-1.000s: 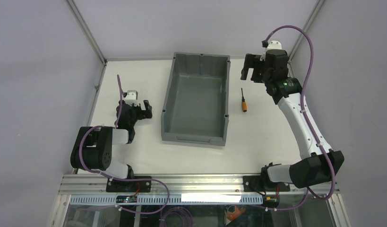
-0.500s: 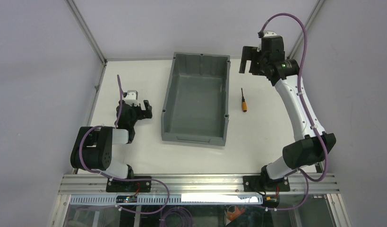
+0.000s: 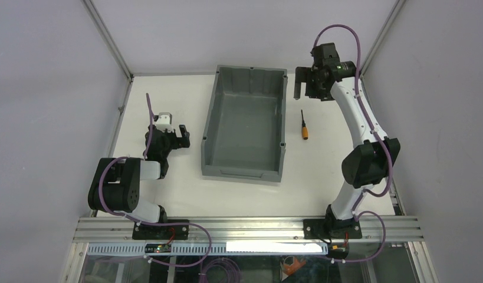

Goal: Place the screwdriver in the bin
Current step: Pick up the screwdriver from the center of the board.

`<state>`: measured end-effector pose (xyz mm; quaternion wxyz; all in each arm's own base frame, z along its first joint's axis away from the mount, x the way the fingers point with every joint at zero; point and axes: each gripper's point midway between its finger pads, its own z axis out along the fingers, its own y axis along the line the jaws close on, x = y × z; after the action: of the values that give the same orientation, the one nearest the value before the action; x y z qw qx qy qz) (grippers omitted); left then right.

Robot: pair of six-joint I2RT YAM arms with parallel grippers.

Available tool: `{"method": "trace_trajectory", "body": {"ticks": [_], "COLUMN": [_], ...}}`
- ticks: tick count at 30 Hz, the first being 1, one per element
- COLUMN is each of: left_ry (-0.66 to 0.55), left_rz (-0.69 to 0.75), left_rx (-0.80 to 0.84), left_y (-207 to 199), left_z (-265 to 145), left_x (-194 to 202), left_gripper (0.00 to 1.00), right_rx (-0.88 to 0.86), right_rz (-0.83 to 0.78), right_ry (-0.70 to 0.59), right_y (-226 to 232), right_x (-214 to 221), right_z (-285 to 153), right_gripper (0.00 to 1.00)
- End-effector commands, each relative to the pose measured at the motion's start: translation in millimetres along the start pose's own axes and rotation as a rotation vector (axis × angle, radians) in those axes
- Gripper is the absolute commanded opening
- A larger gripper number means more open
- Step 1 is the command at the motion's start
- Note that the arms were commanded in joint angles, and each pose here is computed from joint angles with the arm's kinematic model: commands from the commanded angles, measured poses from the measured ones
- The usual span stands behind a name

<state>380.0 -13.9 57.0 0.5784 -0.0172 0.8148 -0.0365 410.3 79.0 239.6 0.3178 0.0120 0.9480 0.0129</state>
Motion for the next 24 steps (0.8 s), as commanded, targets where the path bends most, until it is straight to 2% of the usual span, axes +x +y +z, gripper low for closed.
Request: {"method": "trace_trajectory", "body": {"ticks": [1, 16, 24], "left_ry": [-0.088, -0.089, -0.088], "left_rz": [0.012, 0.012, 0.012], "left_rx": [0.024, 0.024, 0.024], "left_y": [-2.9, -2.8, -3.0], "left_z": [4.5, 4.6, 4.6], "left_x": [-25.4, -25.8, -25.5], "left_gripper": [0.99, 0.99, 0.99], "right_rx": [-0.005, -0.001, 0.019], "right_rz": [0.023, 0.086, 0.084], "right_ry": [0.057, 0.273, 0.375], "right_y": [-4.1, -20.5, -25.3], "right_x": [5.7, 61.7, 96.7], "right_z": [10.1, 96.3, 130.4], "right_gripper": [0.99, 0.93, 0.85]}}
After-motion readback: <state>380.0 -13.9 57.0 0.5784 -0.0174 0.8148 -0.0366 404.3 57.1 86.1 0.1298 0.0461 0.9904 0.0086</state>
